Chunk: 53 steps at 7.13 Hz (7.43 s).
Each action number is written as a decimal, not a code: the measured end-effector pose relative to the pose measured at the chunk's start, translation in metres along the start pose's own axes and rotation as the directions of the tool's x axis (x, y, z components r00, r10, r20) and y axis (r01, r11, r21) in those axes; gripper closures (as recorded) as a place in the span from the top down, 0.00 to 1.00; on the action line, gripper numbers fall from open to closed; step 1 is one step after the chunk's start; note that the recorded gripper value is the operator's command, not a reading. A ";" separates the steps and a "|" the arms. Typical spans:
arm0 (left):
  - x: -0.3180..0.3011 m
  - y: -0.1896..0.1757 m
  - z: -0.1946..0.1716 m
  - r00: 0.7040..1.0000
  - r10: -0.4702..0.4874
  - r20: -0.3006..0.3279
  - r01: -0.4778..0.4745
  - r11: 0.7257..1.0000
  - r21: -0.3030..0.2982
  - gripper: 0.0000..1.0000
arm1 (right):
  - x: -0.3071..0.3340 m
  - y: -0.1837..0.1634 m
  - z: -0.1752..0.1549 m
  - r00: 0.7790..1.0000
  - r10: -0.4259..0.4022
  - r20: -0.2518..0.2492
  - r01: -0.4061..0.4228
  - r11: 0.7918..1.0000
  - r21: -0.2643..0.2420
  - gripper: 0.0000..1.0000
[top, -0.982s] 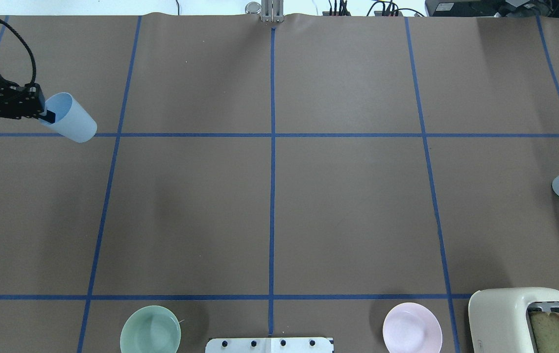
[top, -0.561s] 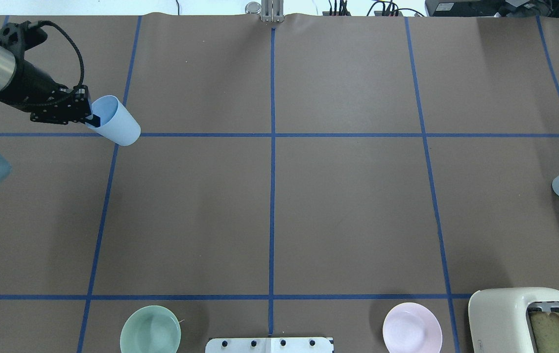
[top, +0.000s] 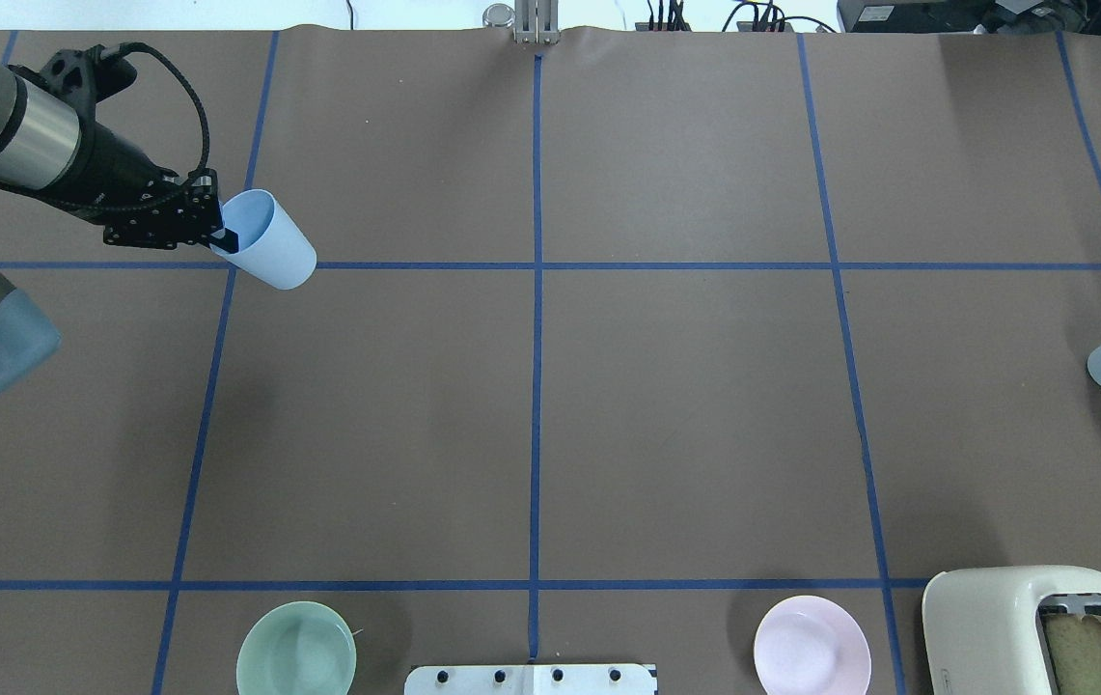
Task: Stack blue cups with both arms
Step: 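Carry the light-blue cup in the left gripper toward the table center, then lower the left gripper's cup at the table center while the right gripper lifts its cup, then release the cup and withdraw the left gripper while the right gripper carries its cup over, then lower the right gripper's cup into the cup at the table center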
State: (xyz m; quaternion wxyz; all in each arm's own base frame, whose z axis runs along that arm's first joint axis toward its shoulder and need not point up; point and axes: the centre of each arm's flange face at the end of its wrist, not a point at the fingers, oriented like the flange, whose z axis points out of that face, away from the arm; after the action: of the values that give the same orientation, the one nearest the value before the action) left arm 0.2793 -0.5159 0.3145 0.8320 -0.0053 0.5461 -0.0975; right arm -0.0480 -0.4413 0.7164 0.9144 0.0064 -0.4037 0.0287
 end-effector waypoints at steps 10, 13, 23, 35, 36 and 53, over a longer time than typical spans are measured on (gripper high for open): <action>0.055 0.027 0.041 0.999 -0.025 0.021 0.025 1.000 0.002 0.00 | -0.066 -0.049 -0.025 0.997 0.013 0.075 -0.018 0.998 0.066 0.00; 0.139 0.078 0.097 0.994 -0.041 0.097 0.038 0.999 0.035 0.00 | -0.156 -0.122 -0.066 0.990 0.050 0.131 -0.059 0.996 0.067 0.00; 0.207 0.170 0.208 0.986 -0.039 0.159 0.026 0.996 0.081 0.00 | -0.333 -0.196 -0.124 0.990 0.032 0.135 -0.045 0.994 0.096 0.00; 0.110 0.024 0.014 0.992 0.127 0.002 -0.127 0.992 0.022 0.98 | -0.506 -0.144 -0.123 0.964 0.149 0.222 -0.167 0.984 0.068 0.00; 0.059 -0.010 -0.027 0.986 0.167 0.020 -0.168 0.985 0.050 0.98 | -0.553 -0.119 -0.117 0.961 0.167 0.221 -0.185 0.981 0.061 0.00; -0.177 -0.092 -0.136 0.923 0.300 0.241 -0.339 0.930 0.143 0.98 | -0.746 0.069 -0.055 0.992 0.128 0.023 -0.129 0.991 0.035 0.00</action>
State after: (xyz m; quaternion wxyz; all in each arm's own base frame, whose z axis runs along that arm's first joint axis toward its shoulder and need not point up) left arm 0.0730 -0.5633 0.4305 0.8877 0.1495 0.4354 -0.0085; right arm -0.5135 -0.4059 0.1275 0.9062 -0.0025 -0.4121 0.0948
